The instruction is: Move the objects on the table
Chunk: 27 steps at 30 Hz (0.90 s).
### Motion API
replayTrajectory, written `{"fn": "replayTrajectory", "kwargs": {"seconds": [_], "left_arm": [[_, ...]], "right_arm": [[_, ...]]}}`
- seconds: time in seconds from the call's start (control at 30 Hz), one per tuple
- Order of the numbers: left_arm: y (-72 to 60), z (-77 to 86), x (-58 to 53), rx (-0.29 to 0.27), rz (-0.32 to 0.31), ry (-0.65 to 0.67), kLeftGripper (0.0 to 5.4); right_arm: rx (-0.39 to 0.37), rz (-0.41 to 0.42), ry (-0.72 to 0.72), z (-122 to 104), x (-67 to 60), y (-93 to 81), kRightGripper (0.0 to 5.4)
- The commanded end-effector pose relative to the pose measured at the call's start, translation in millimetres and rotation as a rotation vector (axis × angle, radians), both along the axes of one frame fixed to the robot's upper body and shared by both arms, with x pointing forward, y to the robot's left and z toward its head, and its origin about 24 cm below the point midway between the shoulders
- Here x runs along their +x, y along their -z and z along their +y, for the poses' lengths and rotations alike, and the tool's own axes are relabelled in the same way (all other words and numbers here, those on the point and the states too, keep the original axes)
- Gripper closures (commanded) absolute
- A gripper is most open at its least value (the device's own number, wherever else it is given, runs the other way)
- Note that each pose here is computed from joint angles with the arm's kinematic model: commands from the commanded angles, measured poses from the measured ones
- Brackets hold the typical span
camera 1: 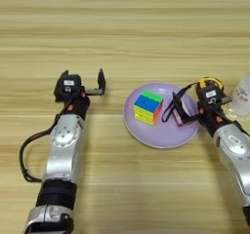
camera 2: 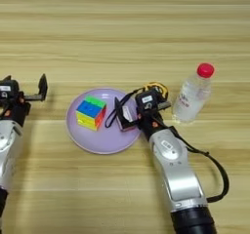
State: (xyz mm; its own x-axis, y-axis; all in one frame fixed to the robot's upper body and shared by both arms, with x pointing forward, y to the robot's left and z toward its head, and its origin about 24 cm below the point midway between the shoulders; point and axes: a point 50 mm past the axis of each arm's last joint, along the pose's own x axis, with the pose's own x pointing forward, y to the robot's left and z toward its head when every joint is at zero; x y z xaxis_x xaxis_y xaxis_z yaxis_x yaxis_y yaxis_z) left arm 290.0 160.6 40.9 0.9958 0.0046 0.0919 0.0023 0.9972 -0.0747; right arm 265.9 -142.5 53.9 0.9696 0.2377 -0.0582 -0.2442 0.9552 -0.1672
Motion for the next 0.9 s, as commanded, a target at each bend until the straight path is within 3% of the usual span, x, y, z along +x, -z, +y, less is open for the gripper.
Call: {"fn": "replayTrajectory", "kwargs": {"seconds": [0.03,0.27,0.9], "left_arm": [[1.1,-0.2,-1.7,0.004,0.003,-0.001,0.03],[1.0,-0.1,-1.7,0.003,0.002,-0.002,0.03],[4.2,-1.8,-2.0,0.001,0.015,0.011,0.03]], "right_arm": [[-0.038,-0.03,0.046,0,8.6,-6.1,0.0],[-0.116,-0.056,0.14,-7,15.6,-4.5,0.0],[-0.085,0.049,0.306,-28,30.4,22.1,0.0]]}}
